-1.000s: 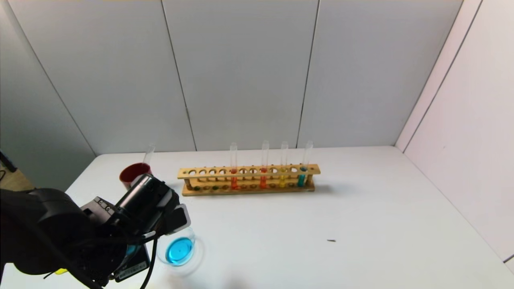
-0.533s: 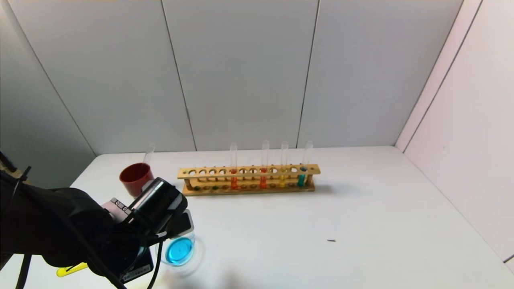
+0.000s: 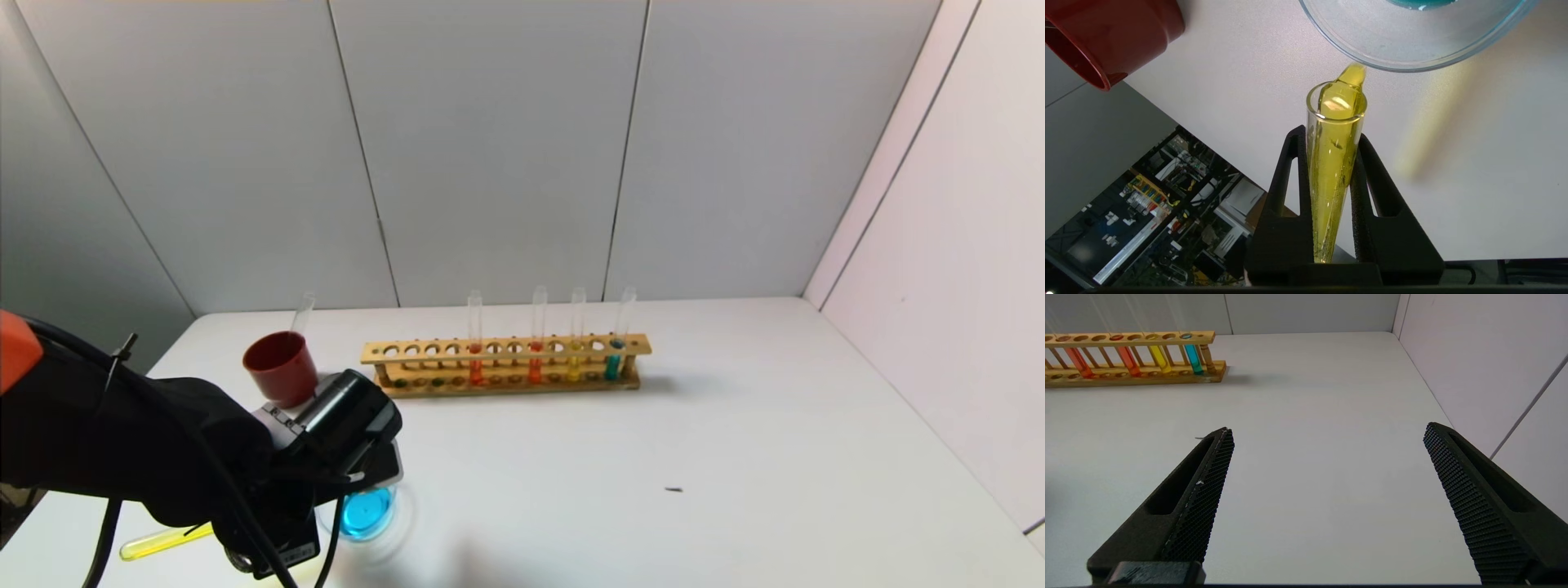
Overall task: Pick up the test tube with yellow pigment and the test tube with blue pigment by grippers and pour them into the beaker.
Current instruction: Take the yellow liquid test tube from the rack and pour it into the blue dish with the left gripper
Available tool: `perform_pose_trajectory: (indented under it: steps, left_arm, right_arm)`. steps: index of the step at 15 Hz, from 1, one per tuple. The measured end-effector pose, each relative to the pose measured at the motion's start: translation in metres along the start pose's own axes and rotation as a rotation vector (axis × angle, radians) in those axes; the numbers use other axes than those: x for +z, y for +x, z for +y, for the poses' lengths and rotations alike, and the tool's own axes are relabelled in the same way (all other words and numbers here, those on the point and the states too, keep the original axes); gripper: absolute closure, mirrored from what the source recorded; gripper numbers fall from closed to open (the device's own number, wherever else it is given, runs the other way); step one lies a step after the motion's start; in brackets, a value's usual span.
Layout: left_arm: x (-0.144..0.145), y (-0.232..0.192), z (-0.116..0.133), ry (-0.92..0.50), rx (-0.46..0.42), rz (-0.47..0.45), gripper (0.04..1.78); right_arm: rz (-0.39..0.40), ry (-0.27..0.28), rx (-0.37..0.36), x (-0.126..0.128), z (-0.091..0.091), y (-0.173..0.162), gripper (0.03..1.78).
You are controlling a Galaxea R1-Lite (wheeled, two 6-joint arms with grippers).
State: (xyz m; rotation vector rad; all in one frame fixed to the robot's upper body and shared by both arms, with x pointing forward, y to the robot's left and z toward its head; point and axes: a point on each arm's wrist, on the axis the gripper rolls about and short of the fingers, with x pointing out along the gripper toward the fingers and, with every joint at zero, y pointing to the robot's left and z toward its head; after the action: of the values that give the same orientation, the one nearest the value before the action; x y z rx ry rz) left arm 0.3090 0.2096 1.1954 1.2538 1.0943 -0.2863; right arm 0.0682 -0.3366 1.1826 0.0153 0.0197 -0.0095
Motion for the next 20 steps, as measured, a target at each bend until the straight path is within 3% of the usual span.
perform_pose_trajectory:
  steps: [20]
  left_arm:
    - [0.029,-0.010,0.015,0.131,-0.018,0.112,1.51]
  right_arm:
    - [0.000,0.000,0.000,0.000,0.000,0.000,0.11]
